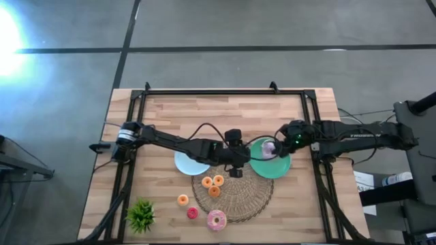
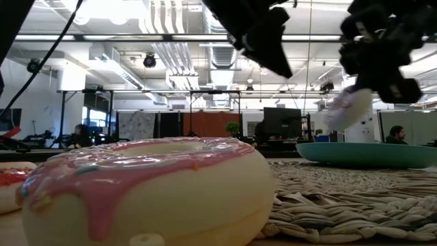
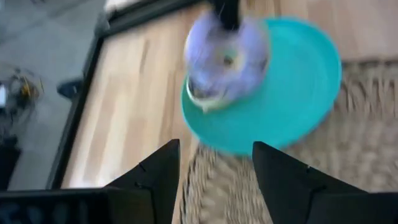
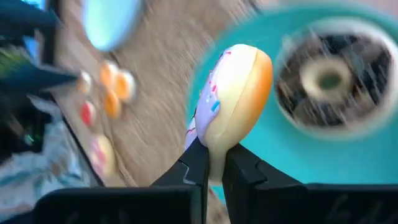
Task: Pick & Place donuts
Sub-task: Put the large purple donut on the green plate
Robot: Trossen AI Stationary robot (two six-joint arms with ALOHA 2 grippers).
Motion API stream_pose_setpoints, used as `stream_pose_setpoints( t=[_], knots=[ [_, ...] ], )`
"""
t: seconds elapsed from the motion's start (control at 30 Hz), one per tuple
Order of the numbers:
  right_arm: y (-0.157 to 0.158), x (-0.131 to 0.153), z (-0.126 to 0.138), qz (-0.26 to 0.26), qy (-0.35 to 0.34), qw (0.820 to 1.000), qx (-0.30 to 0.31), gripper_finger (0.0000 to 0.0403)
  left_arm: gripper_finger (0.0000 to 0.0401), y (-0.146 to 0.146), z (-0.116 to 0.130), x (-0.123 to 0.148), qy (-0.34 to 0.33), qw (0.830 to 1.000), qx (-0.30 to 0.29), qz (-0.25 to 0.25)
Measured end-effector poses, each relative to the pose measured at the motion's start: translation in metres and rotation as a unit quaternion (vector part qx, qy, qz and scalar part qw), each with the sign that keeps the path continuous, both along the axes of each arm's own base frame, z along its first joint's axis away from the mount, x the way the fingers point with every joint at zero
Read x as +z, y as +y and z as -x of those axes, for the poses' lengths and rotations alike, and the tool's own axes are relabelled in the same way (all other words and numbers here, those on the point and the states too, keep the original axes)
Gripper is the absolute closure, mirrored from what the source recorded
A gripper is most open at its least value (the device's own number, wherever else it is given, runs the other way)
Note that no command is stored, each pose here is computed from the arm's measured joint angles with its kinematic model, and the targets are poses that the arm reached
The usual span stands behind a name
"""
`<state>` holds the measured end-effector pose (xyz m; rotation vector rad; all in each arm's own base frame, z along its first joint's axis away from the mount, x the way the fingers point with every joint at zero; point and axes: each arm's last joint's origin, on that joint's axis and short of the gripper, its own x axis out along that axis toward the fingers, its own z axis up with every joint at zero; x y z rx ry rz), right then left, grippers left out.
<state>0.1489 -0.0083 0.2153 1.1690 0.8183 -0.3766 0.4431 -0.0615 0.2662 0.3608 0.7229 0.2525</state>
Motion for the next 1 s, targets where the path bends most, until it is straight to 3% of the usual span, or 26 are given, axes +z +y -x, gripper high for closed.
stream_pose_setpoints(
  t=[0.2, 0.5, 0.6, 0.83, 1.0],
  knots=[
    [0.007, 0.000, 0.016, -0.059, 0.018, 0.997, 0.041, 0.0384, 0.0224, -0.002, 0.007, -0.005, 0.029, 0.999, 0.023, 0.028],
    [0.009, -0.041, 0.020, -0.099, 0.069, 0.992, 0.043, 0.0375, 0.0224, -0.002, 0.007, -0.005, 0.026, 0.998, 0.026, 0.041],
    [0.009, -0.047, 0.019, -0.092, 0.064, 0.993, 0.039, 0.0365, 0.0224, -0.002, 0.010, -0.008, 0.043, 0.998, 0.032, 0.044],
    [0.009, -0.052, 0.032, -0.061, 0.137, 0.988, 0.044, 0.0301, 0.0224, 0.001, 0.020, -0.015, 0.099, 0.993, 0.056, 0.038],
    [0.005, -0.033, 0.033, 0.017, 0.157, 0.987, 0.032, 0.0262, 0.0224, 0.000, 0.022, -0.015, 0.105, 0.992, 0.060, 0.043]
  ],
)
